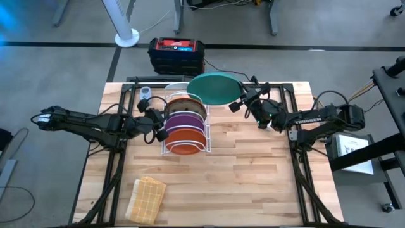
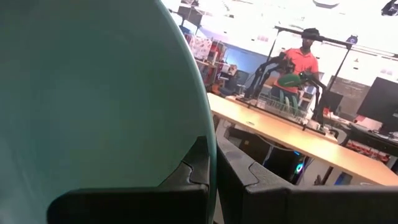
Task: Sort dishes
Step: Put the green plate into the dish rack
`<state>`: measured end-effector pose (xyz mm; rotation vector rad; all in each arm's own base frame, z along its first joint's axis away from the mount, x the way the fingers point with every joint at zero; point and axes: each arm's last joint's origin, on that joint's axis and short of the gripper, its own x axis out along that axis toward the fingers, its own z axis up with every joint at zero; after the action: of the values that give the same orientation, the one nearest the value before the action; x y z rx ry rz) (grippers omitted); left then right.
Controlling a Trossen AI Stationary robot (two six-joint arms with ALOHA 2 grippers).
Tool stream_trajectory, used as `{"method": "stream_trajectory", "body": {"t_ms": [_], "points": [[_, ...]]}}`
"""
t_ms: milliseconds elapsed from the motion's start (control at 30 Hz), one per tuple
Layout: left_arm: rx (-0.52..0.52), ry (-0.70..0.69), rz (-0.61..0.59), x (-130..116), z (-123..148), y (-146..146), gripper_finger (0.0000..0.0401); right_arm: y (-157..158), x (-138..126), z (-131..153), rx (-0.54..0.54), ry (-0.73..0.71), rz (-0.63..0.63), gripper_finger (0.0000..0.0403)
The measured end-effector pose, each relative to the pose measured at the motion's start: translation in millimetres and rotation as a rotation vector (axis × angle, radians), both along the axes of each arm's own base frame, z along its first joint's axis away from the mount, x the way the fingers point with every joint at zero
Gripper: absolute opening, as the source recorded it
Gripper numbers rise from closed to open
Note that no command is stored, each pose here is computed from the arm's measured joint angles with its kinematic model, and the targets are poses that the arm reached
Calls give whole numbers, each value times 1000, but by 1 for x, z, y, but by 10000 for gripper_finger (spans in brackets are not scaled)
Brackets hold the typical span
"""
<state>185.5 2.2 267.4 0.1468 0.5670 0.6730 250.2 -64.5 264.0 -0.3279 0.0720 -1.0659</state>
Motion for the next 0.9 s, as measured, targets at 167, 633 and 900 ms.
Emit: {"method": "stream_trajectory", "body": {"t_ms": [167,633,900], "points": [[0,0,0,0,0,0,79,-1,7,-10,3,25,3,0],[0,1,0,0,0,0,79,-5,25,-29,-18,86,16,0],[0,1,0,0,0,0,79,-6,29,-35,-14,91,24,0]]}}
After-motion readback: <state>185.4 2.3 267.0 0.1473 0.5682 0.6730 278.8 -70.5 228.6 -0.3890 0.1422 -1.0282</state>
